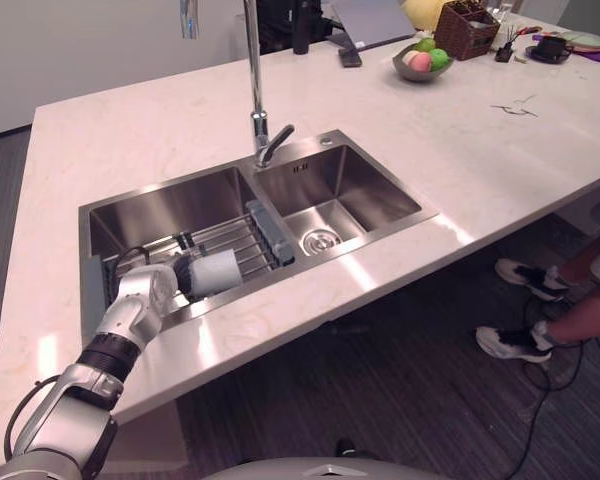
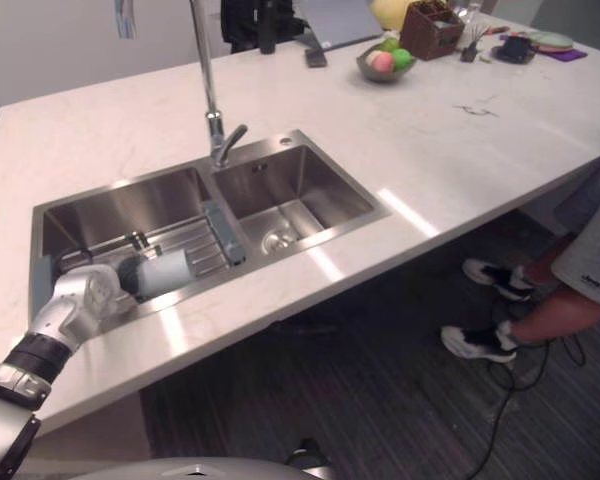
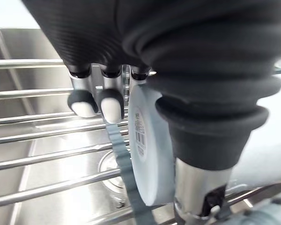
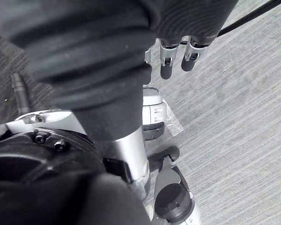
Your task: Walk over to the sink, pick up the cup, carry it to the dishwasher, place the cup inside the dishwasher, then close the dishwasher door
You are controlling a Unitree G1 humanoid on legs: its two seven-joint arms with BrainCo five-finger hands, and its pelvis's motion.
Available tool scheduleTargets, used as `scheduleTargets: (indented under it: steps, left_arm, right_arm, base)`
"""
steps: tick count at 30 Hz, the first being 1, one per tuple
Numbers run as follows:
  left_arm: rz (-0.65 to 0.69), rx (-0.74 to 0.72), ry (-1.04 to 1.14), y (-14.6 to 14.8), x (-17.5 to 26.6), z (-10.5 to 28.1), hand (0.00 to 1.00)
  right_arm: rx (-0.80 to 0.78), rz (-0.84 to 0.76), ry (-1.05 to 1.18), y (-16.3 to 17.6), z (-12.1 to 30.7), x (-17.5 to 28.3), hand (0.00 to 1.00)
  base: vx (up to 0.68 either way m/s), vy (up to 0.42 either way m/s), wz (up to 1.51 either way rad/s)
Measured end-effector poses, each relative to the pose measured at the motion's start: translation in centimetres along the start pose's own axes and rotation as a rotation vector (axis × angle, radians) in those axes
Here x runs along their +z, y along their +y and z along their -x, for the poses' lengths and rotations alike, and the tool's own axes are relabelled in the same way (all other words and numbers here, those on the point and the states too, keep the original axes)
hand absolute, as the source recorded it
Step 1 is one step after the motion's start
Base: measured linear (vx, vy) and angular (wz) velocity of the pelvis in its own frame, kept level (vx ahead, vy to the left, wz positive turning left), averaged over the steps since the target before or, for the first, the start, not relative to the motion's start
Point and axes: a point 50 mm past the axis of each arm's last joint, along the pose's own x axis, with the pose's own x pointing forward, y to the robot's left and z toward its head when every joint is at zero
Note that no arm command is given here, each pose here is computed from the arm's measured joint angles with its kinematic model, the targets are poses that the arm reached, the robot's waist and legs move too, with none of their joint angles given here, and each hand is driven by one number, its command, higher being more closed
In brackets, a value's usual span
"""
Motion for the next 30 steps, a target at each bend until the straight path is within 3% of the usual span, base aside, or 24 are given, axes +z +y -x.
scheduleTargets:
  steps: [6,13,20,22,26,30]
  left_arm:
    - [0.236,0.118,-0.299,1.7,4.0,1.3,1.00]
    - [0.412,0.227,-0.376,2.4,4.2,1.9,1.00]
    - [0.897,0.396,-0.429,3.3,3.0,3.1,1.00]
    - [0.922,0.420,-0.432,3.3,2.8,3.4,1.00]
    - [0.968,0.419,-0.434,2.7,3.0,3.5,1.00]
    - [1.204,0.395,-0.460,2.0,2.9,3.7,1.00]
  right_arm:
    - [-0.003,-0.008,-0.008,-0.1,0.0,0.0,0.00]
    - [-0.006,-0.006,-0.021,-0.2,0.0,0.2,0.00]
    - [-0.019,-0.011,-0.018,-0.1,0.0,0.0,0.00]
    - [-0.017,-0.012,-0.017,0.0,0.0,0.0,0.00]
    - [-0.014,-0.015,-0.013,0.1,0.0,-0.2,0.00]
    - [-0.012,-0.014,-0.013,0.2,0.0,-0.2,0.00]
  base:
    - [-0.01,0.001,0.09]
    - [-0.04,-0.006,0.00]
    - [0.00,0.000,0.00]
    - [0.00,-0.010,0.04]
    - [-0.03,-0.009,0.03]
    - [-0.01,-0.002,0.00]
